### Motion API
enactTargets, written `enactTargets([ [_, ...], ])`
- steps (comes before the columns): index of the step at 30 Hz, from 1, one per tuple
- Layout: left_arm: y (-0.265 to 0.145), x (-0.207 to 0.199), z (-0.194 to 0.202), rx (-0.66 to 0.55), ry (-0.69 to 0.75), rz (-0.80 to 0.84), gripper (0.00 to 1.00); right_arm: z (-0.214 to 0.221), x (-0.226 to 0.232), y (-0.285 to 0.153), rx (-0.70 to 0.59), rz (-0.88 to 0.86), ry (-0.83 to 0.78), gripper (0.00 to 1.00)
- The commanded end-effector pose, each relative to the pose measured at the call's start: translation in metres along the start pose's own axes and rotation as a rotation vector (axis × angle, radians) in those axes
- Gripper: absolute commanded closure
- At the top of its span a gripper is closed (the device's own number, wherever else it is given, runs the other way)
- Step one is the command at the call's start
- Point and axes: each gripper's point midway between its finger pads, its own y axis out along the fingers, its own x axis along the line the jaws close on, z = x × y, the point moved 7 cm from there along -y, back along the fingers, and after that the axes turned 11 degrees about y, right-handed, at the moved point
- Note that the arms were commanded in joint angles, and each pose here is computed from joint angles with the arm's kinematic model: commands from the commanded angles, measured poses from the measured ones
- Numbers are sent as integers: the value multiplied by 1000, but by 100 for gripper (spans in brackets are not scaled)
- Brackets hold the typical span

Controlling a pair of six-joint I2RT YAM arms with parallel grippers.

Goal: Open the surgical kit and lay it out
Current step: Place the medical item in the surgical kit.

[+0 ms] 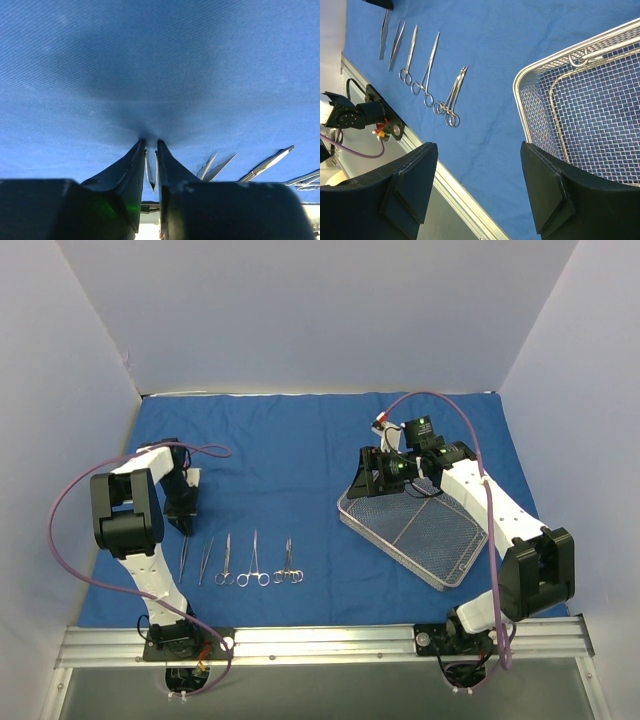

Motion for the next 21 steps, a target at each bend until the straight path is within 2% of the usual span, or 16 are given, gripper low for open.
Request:
enactTargets([
  [1, -4, 9, -8, -41, -6, -16, 75, -4, 4, -4, -8, -13, 8, 32],
  [9, -7, 11, -8, -48, -6, -23, 66, -3, 5, -4, -5, -21, 14, 32],
  [21, -13, 11, -5, -60, -16, -31, 41, -4, 6, -5, -12, -24, 11, 32],
])
